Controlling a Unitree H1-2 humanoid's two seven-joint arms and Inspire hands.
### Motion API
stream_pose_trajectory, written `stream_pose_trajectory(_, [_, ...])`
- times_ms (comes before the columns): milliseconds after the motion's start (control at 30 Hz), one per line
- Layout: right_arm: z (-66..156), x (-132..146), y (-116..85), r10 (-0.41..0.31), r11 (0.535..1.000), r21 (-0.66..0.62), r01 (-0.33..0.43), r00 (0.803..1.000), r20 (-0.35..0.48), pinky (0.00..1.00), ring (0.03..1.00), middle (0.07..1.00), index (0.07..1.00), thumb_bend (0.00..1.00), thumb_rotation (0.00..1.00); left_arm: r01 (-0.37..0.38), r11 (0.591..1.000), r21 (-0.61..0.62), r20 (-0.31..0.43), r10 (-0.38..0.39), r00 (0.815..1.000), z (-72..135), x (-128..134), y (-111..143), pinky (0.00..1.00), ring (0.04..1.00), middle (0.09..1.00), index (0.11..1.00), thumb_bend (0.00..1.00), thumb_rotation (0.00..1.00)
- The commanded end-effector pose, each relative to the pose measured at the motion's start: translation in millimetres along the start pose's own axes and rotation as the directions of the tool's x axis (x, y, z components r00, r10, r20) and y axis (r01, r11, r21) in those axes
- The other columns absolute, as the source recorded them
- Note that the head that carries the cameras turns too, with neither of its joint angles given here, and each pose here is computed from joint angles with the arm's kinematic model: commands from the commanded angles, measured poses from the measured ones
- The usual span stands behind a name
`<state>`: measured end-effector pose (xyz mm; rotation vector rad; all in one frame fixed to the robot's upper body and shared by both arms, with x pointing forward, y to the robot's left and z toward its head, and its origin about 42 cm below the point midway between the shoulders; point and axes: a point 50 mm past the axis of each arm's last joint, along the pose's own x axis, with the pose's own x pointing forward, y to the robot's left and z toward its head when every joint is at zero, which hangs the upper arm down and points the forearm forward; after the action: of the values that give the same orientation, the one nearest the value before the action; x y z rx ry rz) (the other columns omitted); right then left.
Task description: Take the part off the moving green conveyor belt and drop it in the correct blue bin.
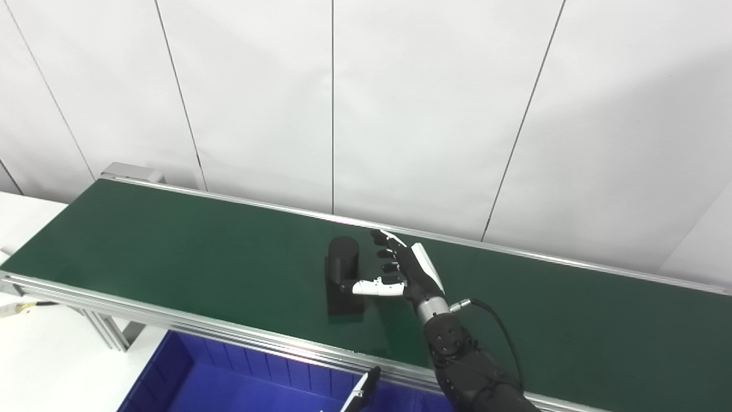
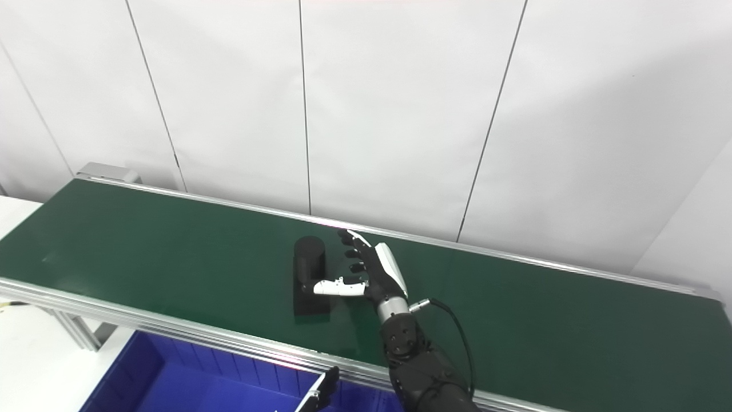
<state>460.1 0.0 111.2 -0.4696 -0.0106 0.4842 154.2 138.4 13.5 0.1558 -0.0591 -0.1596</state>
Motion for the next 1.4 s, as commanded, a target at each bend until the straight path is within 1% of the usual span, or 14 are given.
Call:
stream_pose_trajectory(0, [32,15,-9,-0.011,1.0,-0.018,0.012,0.997,0.076,0.73,0.835,0.88,0.881,0.99,0.32,-0.013,1.0,-0.011,0.053,0.013,0.999,8,0,1,0.76,0.866,0.882,0.86,0.87,0.83])
stream_pose_trajectory(400, [33,17,-15,-0.019,0.999,-0.026,0.021,0.997,0.075,0.71,0.83,0.877,0.871,0.96,0.33,-0.011,1.0,0.005,0.06,0.011,0.998,7,-3,1,0.78,0.866,0.884,0.863,0.86,0.84])
stream_pose_trajectory(500, [32,16,-14,-0.028,0.999,-0.02,0.03,0.997,0.073,0.7,0.814,0.854,0.847,0.95,0.3,-0.014,1.0,0.006,0.061,0.013,0.998,7,-4,1,0.78,0.865,0.883,0.864,0.86,0.84])
stream_pose_trajectory(567, [30,15,-14,-0.046,0.999,-0.003,0.046,0.997,0.063,0.65,0.772,0.822,0.82,0.94,0.27,-0.014,1.0,0.003,0.059,0.013,0.998,8,-5,1,0.78,0.865,0.883,0.865,0.86,0.84])
stream_pose_trajectory(600, [29,15,-14,-0.052,0.999,0.003,0.052,0.997,0.058,0.63,0.739,0.785,0.792,0.92,0.23,-0.014,1.0,0.001,0.058,0.013,0.998,8,-5,1,0.78,0.865,0.883,0.866,0.86,0.84])
stream_pose_trajectory(633, [28,14,-13,-0.068,0.998,0.019,0.068,0.996,0.053,0.62,0.731,0.775,0.785,0.91,0.22,-0.014,1.0,0.002,0.058,0.014,0.998,8,-6,1,0.78,0.865,0.883,0.866,0.86,0.83])
stream_pose_trajectory(667, [27,14,-13,-0.08,0.996,0.03,0.078,0.996,0.05,0.54,0.62,0.678,0.724,0.86,0.13,-0.015,1.0,0.002,0.059,0.015,0.998,8,-6,1,0.78,0.866,0.884,0.867,0.86,0.84])
stream_pose_trajectory(700, [26,13,-13,-0.095,0.995,0.03,0.094,0.995,0.042,0.51,0.582,0.645,0.703,0.84,0.1,-0.015,1.0,0.005,0.06,0.015,0.998,8,-6,1,0.78,0.866,0.884,0.867,0.86,0.84])
stream_pose_trajectory(733, [25,13,-14,-0.11,0.994,0.018,0.109,0.993,0.036,0.45,0.512,0.536,0.606,0.65,0.04,-0.016,1.0,0.006,0.061,0.015,0.998,8,-6,2,0.78,0.867,0.885,0.869,0.86,0.84])
stream_pose_trajectory(767, [24,13,-14,-0.121,0.993,0.005,0.121,0.992,0.031,0.38,0.438,0.471,0.542,0.56,0.01,-0.014,1.0,0.007,0.062,0.014,0.998,8,-6,2,0.79,0.869,0.885,0.87,0.86,0.85])
stream_pose_trajectory(867, [22,12,-16,-0.135,0.991,-0.021,0.135,0.991,0.018,0.32,0.377,0.44,0.525,0.53,0.0,-0.013,1.0,0.005,0.063,0.012,0.998,9,-7,2,0.79,0.871,0.886,0.87,0.86,0.85])
stream_pose_trajectory(933, [20,12,-17,-0.137,0.99,-0.034,0.137,0.991,0.004,0.31,0.369,0.435,0.523,0.52,0.0,-0.012,1.0,0.003,0.062,0.012,0.998,9,-7,2,0.79,0.87,0.886,0.87,0.86,0.85])
stream_pose_trajectory(1033, [18,12,-19,-0.134,0.99,-0.052,0.133,0.991,-0.012,0.32,0.383,0.47,0.54,0.51,0.0,-0.011,1.0,0.004,0.063,0.011,0.998,9,-6,2,0.79,0.871,0.886,0.871,0.86,0.85])
stream_pose_trajectory(1367, [9,9,-25,-0.125,0.99,-0.062,0.124,0.992,-0.011,0.31,0.377,0.495,0.538,0.51,0.0,-0.008,1.0,0.006,0.067,0.007,0.998,9,-5,2,0.79,0.871,0.886,0.871,0.87,0.85])
